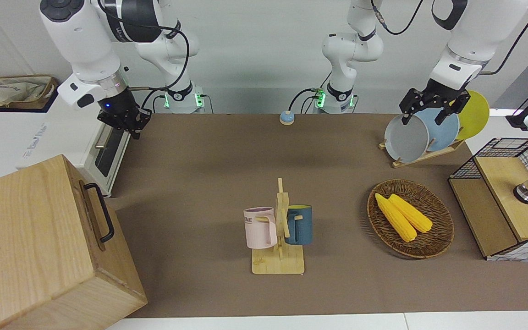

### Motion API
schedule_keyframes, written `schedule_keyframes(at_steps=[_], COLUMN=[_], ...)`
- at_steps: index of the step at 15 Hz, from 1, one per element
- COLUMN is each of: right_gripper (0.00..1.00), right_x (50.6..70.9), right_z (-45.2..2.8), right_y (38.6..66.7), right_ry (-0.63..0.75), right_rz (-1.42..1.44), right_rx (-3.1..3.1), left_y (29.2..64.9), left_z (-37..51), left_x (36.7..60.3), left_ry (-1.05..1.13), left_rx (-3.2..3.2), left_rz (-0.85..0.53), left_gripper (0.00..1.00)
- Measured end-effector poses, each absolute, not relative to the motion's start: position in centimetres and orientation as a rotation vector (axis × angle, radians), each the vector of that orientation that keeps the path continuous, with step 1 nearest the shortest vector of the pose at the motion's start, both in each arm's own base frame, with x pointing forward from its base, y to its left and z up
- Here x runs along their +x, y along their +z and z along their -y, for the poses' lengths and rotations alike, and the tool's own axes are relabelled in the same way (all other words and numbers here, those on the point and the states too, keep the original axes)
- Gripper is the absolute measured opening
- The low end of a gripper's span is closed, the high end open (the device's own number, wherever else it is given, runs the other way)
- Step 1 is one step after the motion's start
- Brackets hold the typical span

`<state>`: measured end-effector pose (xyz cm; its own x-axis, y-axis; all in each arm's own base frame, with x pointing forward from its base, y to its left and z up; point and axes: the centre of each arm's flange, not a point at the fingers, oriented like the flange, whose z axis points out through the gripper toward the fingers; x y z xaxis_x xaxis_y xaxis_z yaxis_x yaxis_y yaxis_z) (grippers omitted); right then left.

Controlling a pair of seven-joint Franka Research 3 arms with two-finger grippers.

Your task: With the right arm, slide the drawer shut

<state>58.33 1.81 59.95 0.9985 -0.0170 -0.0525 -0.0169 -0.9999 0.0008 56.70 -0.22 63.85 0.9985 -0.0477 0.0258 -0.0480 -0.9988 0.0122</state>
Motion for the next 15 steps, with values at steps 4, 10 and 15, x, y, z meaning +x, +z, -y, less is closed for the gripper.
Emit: schedule_keyframes(at_steps=[4,10,15], right_gripper=[0.28,0.88,0.99], right_x=[58.2,58.3,58.3], right_z=[-1.7,-1.8,-1.4], right_y=[60.6,61.2,62.2], right_ry=[-0.061,-0.036,-0.001], right_rz=[-0.005,-0.008,0.001], right_rx=[3.141,3.139,3.135], left_y=[63.9,63.9,63.9], left_z=[0.2,0.2,0.2], left_x=[56.7,56.7,56.7], left_ry=[0.040,0.040,0.040], left_rx=[3.128,3.128,3.128], left_rz=[0.075,0.075,0.075], left_gripper=[1.00,1.00,1.00])
